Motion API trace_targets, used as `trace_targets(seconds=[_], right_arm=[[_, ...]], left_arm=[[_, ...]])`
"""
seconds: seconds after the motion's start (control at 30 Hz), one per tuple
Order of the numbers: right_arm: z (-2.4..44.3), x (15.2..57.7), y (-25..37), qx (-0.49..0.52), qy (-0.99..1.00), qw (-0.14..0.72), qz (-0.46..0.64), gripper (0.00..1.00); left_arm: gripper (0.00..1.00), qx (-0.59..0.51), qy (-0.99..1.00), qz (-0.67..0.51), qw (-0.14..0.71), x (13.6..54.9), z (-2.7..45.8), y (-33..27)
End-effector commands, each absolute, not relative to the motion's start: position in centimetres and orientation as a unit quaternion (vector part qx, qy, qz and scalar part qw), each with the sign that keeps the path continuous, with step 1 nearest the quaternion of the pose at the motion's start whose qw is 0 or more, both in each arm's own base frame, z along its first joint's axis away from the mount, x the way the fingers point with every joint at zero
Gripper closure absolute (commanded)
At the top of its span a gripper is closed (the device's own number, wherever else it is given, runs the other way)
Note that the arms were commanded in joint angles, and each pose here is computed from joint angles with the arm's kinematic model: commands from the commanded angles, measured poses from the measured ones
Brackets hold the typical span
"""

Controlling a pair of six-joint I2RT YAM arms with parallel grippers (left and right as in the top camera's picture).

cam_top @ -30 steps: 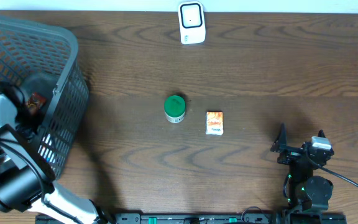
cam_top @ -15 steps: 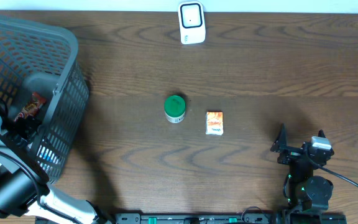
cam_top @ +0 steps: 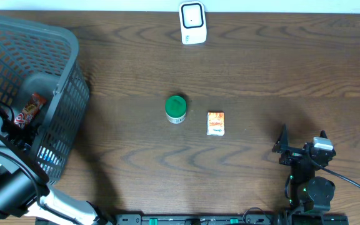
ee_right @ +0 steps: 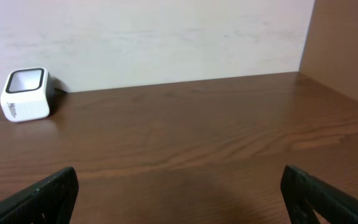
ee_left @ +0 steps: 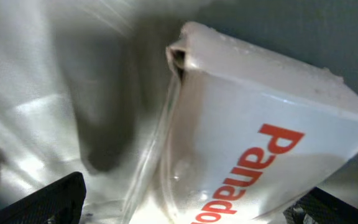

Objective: Scan the item barcode

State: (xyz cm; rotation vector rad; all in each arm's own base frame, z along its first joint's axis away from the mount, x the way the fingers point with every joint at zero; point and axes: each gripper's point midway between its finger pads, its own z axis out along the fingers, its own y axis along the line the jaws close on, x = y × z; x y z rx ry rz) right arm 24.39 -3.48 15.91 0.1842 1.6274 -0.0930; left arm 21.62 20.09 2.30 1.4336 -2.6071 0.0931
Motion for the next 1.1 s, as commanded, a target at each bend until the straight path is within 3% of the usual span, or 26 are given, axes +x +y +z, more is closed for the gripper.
trace_targets(seconds=[0.0, 0.2, 0.33, 0.43, 0.73, 0.93, 1.07], right_arm=[[15.9, 24.4, -3.2, 0.073, 0.726, 0.682, -0.041, 0.01], [15.9, 24.4, -3.2, 0.073, 0.726, 0.682, -0.041, 0.01], [15.9, 24.4, -3.2, 0.073, 0.726, 0.682, -0.041, 0.01], [15.9, 24.4, -3.2, 0.073, 0.726, 0.682, -0.041, 0.01], [15.9, 24.4, -3.2, 0.073, 0.726, 0.682, -0.041, 0.01], [15.9, 24.4, -3.2, 0.073, 0.726, 0.682, -0.041, 0.01], [15.9, 24.4, -3.2, 0.073, 0.726, 0.682, -0.041, 0.01]], left_arm=[[0.02, 0.472, -0.873, 0.046, 0.117, 19.9, -0.3, 18.3], [0.03, 0.459, -0.881, 0.051, 0.105, 19.7, -2.0, 17.8], [0.32, 0.459, -0.881, 0.050, 0.104, 19.8, -2.0, 17.9], [0.45, 0.459, -0.881, 0.049, 0.101, 19.9, -2.0, 18.0], [0.46, 0.460, -0.885, 0.039, 0.067, 23.1, 3.1, 21.1], [0.46, 0.459, -0.888, 0.019, -0.007, 27.0, 12.1, 24.7], [0.46, 0.436, -0.894, 0.032, -0.100, 30.0, 19.6, 25.7]])
